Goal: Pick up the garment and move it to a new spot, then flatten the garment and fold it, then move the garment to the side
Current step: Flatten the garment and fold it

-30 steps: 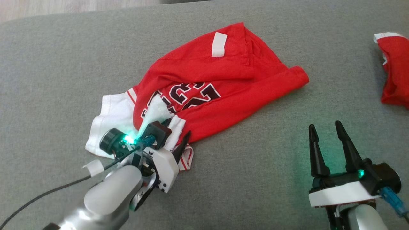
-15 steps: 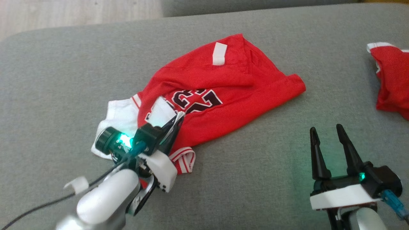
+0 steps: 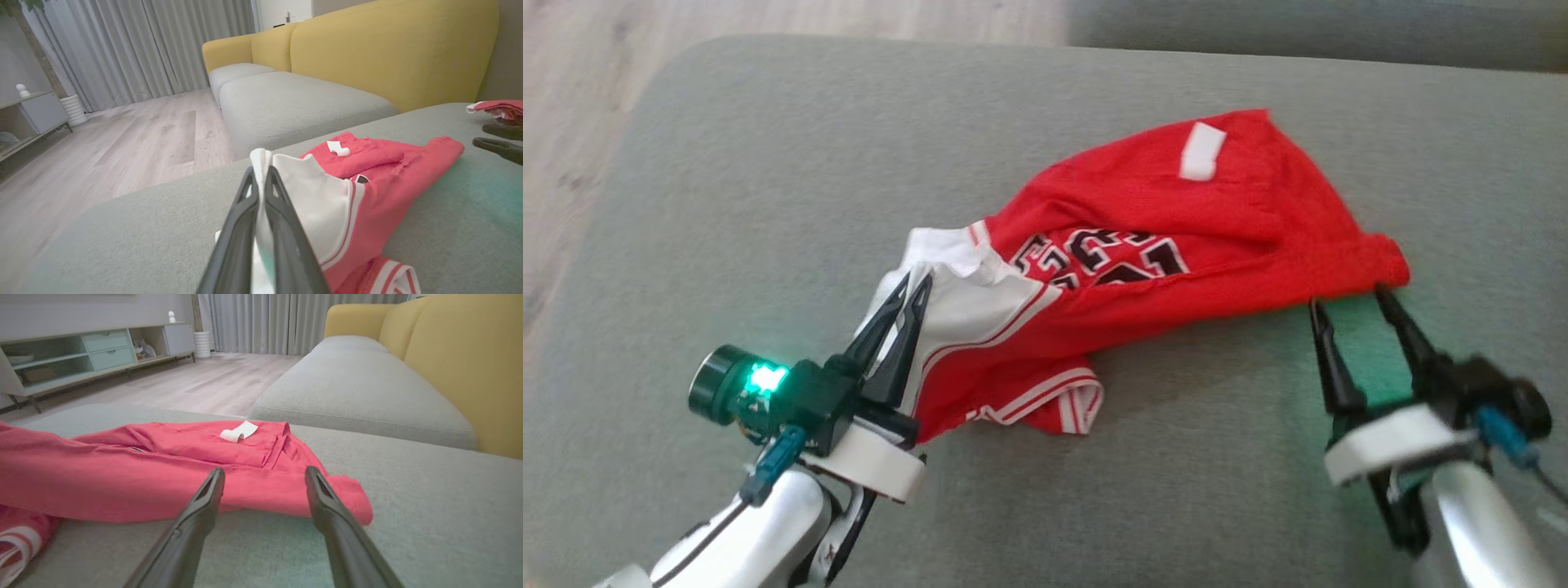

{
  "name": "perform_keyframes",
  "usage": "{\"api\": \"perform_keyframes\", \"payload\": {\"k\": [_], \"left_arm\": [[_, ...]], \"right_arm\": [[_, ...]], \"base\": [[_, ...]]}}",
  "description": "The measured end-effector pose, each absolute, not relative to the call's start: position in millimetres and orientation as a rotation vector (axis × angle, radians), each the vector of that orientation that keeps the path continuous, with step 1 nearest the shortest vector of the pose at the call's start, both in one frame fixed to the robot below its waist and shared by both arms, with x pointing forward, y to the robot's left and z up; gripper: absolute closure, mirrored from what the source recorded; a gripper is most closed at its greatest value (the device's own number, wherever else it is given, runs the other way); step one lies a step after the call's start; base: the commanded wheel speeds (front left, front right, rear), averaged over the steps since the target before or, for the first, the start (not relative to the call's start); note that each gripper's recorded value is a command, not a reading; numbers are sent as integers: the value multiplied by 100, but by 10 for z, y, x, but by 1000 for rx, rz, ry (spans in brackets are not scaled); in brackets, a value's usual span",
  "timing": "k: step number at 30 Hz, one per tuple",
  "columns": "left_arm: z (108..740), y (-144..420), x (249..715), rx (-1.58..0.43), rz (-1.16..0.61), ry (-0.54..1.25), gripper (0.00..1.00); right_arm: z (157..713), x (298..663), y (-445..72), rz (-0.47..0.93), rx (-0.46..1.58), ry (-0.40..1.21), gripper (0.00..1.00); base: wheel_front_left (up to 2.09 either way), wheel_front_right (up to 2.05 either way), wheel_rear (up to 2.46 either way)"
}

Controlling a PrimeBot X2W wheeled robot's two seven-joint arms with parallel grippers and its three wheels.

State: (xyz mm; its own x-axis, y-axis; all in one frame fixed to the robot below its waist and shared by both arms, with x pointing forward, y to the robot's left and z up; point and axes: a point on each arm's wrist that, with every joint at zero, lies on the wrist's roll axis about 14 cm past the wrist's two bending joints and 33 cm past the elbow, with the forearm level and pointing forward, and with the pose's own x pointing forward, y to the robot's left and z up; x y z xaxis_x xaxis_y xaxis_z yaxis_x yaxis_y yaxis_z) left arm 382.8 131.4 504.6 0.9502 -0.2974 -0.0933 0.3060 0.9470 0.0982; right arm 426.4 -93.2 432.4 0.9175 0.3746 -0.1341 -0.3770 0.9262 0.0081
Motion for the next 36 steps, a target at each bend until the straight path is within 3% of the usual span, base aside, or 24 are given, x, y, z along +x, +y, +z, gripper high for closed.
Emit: {"api": "perform_keyframes", "payload": {"k": [10,18,22,29,36], "left_arm": [[4913,1444,3774,95,-266,120,100],[4950,1489,3771,77,-242,97,100],[5006,1666,3774,125,-202,73,100],[5096,1958,3863,149,-143,56,100],[5012,1999,3940,164,-144,73,100]], "right_arm": [[4245,5087,-747,453,-122,257,0],[4014,5265,-747,472,-152,334,0],[3986,5194,-899,452,-147,315,0],[3737,4716,-1300,370,-68,367,0],[3943,4532,-1012,444,59,322,0]], "base": [[0,0,0],[0,0,0],[0,0,0],[0,0,0],[0,0,0]]}}
